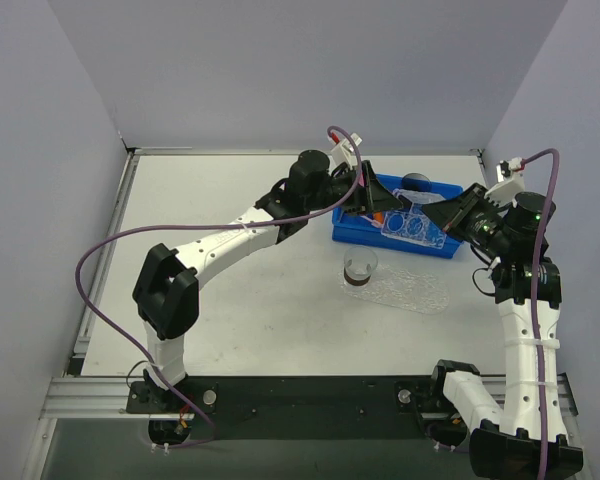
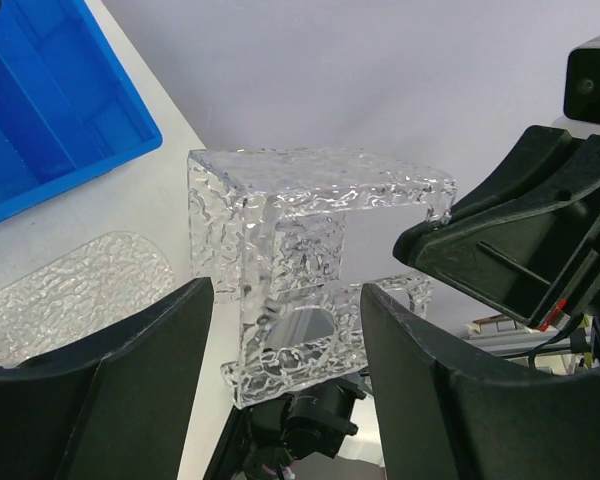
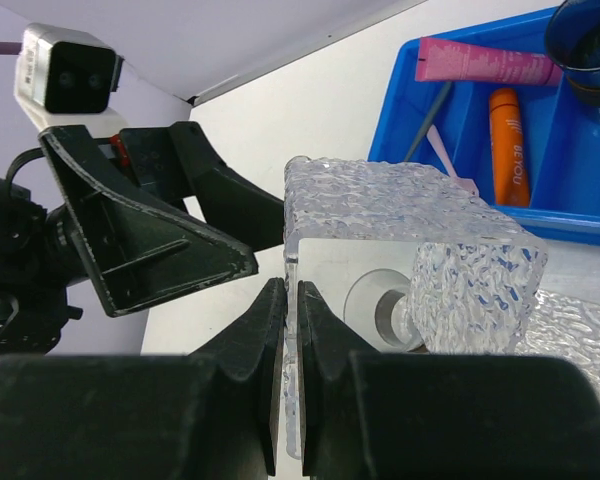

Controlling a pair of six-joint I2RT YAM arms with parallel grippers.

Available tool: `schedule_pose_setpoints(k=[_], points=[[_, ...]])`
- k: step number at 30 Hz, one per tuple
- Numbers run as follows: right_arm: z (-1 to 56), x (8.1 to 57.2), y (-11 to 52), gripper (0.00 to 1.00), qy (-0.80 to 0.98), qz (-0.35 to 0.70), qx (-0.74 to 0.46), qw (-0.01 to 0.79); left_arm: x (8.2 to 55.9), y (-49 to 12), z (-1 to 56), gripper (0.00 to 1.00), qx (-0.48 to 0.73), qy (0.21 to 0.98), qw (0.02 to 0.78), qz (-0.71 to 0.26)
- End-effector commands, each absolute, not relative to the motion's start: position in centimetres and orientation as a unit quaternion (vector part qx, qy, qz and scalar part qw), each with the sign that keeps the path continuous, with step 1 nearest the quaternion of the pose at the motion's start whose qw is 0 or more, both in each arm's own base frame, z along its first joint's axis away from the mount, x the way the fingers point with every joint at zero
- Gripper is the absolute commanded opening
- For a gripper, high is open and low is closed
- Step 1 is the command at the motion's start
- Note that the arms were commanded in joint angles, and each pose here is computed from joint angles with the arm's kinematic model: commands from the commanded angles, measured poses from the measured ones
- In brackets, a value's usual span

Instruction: Prepare toiletry sets of a toothbrush and toothpaste on the tray

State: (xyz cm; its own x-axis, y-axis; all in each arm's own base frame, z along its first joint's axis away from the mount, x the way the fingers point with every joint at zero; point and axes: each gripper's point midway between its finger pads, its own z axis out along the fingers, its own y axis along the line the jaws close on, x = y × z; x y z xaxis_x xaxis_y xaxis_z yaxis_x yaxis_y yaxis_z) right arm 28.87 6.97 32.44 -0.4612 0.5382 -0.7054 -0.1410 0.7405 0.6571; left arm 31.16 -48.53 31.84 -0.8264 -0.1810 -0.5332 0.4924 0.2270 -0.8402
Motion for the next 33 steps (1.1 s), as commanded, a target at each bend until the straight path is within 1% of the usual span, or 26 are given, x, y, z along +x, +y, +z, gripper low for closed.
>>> schedule_pose_setpoints(k=[1,5,8,9,11,12,15,16,18,19,20,24,30,33], points=[[36.5,28.6,8.0,0.0,0.746,0.37,0.08,0.548,30.7,-49.3,33.3,0.71,0.115,0.711,0.275,-0.637],[36.3,28.4,8.4,0.0,0.746,0.379,0.072,0.543,30.3,-50.0,33.7,0.7,0.123,0.706,0.269,-0.643],[35.6,28.5,8.4,0.0,0.75,0.377,0.072,0.538,30.3,-50.1,33.7,0.59,0.124,0.705,0.265,-0.646],[35.2,28.5,8.4,0.0,0.753,0.378,0.073,0.534,30.2,-50.2,33.7,0.51,0.124,0.705,0.264,-0.647],[34.4,28.6,8.4,0.0,0.758,0.377,0.074,0.527,30.2,-50.1,33.6,0.43,0.122,0.704,0.262,-0.649],[34.2,28.5,8.4,0.0,0.76,0.376,0.075,0.525,30.1,-50.1,33.6,0.37,0.122,0.704,0.26,-0.65],[33.3,28.6,8.1,0.0,0.767,0.367,0.081,0.52,29.9,-50.2,33.5,0.25,0.121,0.702,0.254,-0.654],[33.1,28.7,8.0,0.0,0.769,0.363,0.083,0.52,29.9,-50.1,33.3,0.17,0.12,0.703,0.253,-0.654],[32.3,28.8,7.5,0.0,0.777,0.347,0.091,0.516,29.9,-50.0,33.4,0.1,0.12,0.701,0.253,-0.656],[32.0,28.8,7.3,0.0,0.781,0.343,0.094,0.514,29.9,-50.0,33.4,0.04,0.12,0.701,0.253,-0.657],[31.7,28.8,7.2,0.0,0.785,0.336,0.095,0.512,29.8,-50.0,33.4,0.0,0.12,0.7,0.253,-0.657],[30.6,29.0,6.0,0.0,0.798,0.301,0.112,0.51,29.7,-50.1,33.7,0.0,0.125,0.692,0.253,-0.664],[29.6,29.1,4.8,0.15,0.816,0.26,0.121,0.502,29.2,-50.1,34.3,0.0,0.134,0.676,0.258,-0.677],[29.2,29.2,4.9,0.19,0.821,0.256,0.119,0.496,29.0,-50.1,34.7,0.0,0.138,0.669,0.261,-0.682]])
